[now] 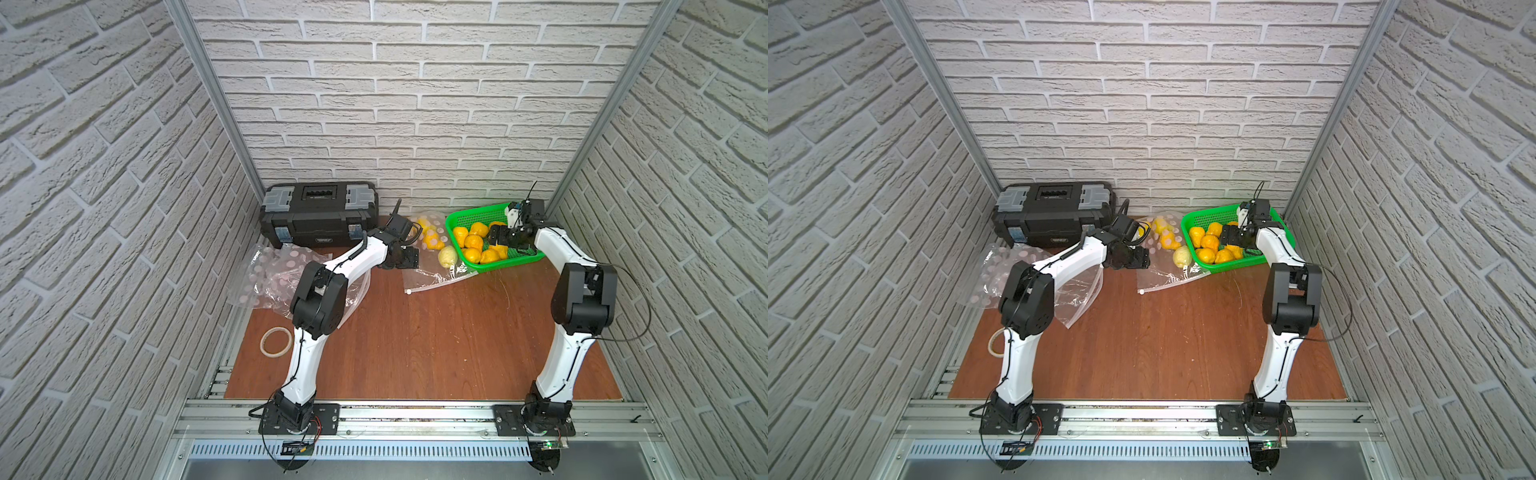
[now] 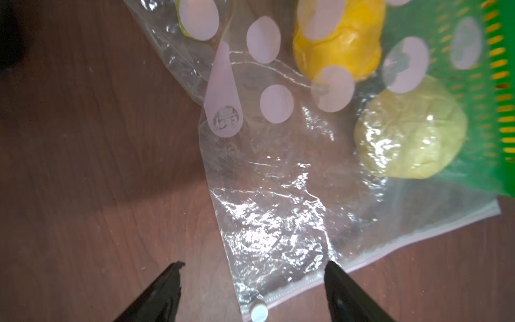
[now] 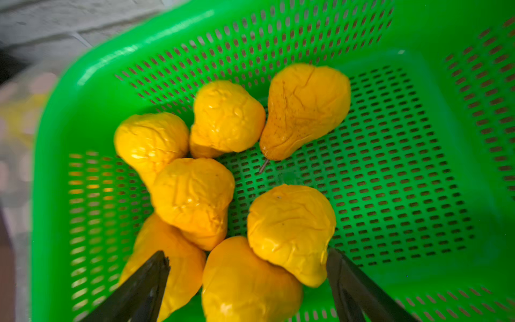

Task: Open the zip-top bag and take out the pear
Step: Place the pear in the basket, then pick up the zipper food storage bag at the center of the board.

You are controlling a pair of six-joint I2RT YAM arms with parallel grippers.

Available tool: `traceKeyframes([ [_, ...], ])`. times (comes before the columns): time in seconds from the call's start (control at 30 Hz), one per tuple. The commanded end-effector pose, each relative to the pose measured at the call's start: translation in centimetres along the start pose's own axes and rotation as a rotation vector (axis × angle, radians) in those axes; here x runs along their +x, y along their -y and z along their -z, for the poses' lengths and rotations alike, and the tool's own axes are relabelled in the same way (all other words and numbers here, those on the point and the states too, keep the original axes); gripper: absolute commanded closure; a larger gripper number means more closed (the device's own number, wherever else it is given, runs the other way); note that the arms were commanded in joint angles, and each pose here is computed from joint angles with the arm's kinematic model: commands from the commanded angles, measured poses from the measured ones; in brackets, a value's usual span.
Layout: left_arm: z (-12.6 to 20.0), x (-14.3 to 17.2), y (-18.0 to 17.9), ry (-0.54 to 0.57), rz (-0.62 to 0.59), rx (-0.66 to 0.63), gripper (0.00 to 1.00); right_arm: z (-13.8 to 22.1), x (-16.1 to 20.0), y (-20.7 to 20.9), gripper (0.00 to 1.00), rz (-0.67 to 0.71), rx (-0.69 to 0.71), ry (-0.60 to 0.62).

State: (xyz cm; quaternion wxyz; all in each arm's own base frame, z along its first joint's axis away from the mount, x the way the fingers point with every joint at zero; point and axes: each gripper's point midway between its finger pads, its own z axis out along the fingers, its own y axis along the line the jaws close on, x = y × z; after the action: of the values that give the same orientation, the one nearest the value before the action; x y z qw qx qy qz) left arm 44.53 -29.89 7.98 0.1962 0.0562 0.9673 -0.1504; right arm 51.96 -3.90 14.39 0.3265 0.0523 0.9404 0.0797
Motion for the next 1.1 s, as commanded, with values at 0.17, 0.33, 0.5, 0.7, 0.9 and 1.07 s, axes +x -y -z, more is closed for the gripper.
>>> traceKeyframes([
  [0.17,-3.1,1.3,-0.5,-0.078,0.128,0.035,0.19,5.2,0.6,-7.3,0.14,0.159,-0.131,0.086],
  [0.33,-5.0,2.2,0.5,-0.111,0.174,0.108,0.25,6.7,3.5,-12.1,0.19,0.29,-0.213,0.073],
  [0.5,-6.6,3.0,0.5,-0.139,0.197,0.129,0.45,7.7,7.8,-16.8,0.21,0.57,-0.277,0.067],
  [0.7,-6.8,3.2,-0.3,-0.138,0.214,0.127,0.9,6.8,12.9,-19.5,0.2,0.889,-0.286,0.019],
  [0.9,-4.0,2.2,0.2,-0.099,0.215,0.176,1.0,5.4,17.9,-23.2,0.17,1.145,-0.364,-0.022],
  [1.07,0.3,1.7,1.2,-0.061,0.205,0.228,1.0,5.1,19.1,-25.6,0.14,1.281,-0.347,0.07],
])
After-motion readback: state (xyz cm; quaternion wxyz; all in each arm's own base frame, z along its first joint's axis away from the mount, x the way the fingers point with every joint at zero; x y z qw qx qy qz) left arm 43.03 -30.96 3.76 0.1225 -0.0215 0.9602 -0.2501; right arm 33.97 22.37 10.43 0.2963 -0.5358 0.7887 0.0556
